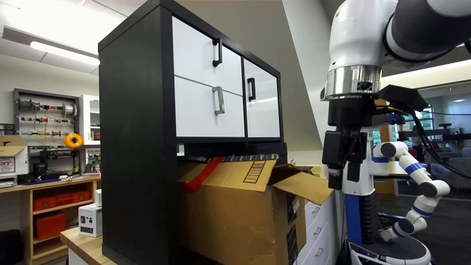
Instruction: Slide the box inwards
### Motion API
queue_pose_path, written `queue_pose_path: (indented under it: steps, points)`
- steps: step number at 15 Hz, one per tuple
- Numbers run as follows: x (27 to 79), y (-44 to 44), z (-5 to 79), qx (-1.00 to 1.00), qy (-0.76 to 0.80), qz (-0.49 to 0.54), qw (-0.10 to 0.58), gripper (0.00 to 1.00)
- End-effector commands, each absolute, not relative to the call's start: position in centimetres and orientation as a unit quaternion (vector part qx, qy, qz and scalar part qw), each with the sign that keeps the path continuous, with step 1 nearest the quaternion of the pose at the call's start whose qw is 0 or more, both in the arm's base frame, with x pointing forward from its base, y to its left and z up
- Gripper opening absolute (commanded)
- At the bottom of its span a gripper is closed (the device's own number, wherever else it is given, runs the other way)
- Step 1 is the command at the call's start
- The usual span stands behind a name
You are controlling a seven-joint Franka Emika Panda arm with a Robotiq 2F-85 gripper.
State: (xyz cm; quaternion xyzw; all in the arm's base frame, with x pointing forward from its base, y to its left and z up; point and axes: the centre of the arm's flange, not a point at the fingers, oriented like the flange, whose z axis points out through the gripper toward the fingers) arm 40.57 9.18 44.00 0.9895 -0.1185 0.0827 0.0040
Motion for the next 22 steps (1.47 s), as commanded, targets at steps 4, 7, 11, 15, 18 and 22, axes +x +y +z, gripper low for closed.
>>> queue_pose_path:
  steps: [4, 7, 11, 15, 18, 22]
  points:
    - [41.5, 9.0, 43.7, 0.989, -0.115, 0.093, 0.005, 1.00]
    - [42.5, 8.7, 43.3, 0.988, -0.109, 0.108, 0.002, 1.00]
    - [44.2, 7.0, 42.3, 0.985, -0.107, 0.132, -0.010, 1.00]
    - [45.4, 4.1, 41.0, 0.983, -0.121, 0.136, -0.020, 1.00]
    - [45.7, 2.0, 39.7, 0.983, -0.129, 0.132, -0.023, 1.00]
    - [46.3, 0.7, 38.3, 0.983, -0.120, 0.136, -0.032, 1.00]
